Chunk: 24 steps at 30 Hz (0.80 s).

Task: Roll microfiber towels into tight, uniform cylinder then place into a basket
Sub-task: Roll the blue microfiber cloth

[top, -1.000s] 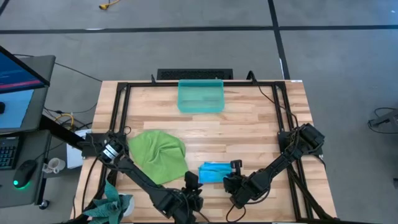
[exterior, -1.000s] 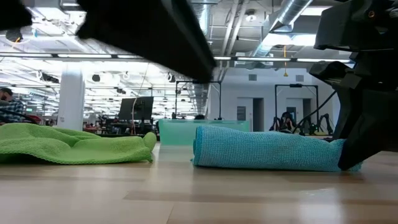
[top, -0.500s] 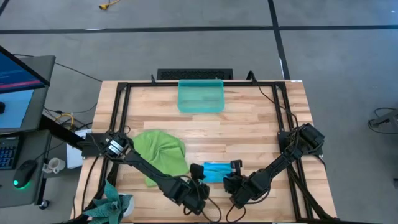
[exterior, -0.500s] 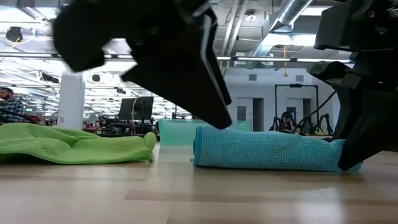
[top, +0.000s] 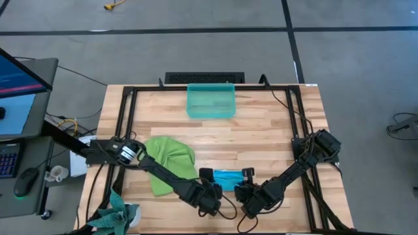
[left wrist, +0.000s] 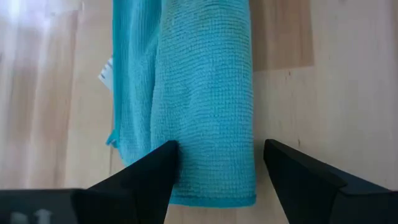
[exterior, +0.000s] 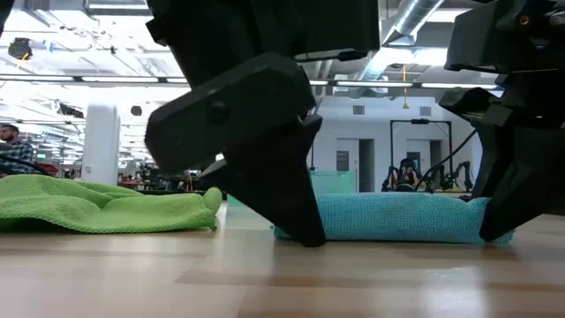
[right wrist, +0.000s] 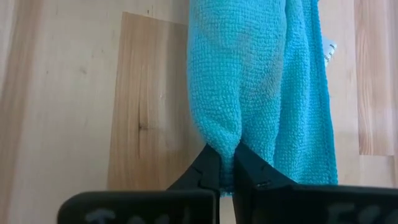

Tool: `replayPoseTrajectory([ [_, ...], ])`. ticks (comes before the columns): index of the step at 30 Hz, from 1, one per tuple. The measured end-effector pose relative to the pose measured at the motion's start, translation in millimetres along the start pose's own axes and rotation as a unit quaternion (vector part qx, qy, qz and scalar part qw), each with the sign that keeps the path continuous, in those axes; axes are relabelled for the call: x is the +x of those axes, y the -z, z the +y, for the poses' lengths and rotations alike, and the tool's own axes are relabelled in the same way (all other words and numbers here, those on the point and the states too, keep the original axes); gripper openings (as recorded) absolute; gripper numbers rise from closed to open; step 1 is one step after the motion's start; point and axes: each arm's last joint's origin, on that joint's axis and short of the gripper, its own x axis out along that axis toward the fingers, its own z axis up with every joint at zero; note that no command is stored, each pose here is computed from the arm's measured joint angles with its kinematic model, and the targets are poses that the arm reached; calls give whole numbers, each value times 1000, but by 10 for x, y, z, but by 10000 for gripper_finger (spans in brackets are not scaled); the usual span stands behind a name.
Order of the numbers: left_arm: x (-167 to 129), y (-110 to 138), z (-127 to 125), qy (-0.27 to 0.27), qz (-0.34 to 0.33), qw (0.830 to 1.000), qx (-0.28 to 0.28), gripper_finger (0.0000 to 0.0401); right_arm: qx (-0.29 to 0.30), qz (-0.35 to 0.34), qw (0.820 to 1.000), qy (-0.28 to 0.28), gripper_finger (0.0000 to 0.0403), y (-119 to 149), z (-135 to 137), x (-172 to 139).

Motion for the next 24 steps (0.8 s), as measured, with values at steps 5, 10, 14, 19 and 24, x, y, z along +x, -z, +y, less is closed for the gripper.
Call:
replayPoseTrajectory([
  [5,38,22,-7,22,14,999,-20,192,11,-3,1000,-17,33,-4,6,-62],
  [10,35,23,-9,34,19,998,-45,87,37,-12,998,-55,26,-21,27,-188],
  [14,-27,-10,1,68,25,994,-80,15,68,-16,989,-129,32,-66,89,-272],
  [19,-177,-55,-19,183,67,970,-144,25,88,-33,967,-237,30,-166,204,-325],
  [24,-231,-100,31,296,139,923,-205,18,91,-58,933,-344,28,-283,292,-400],
])
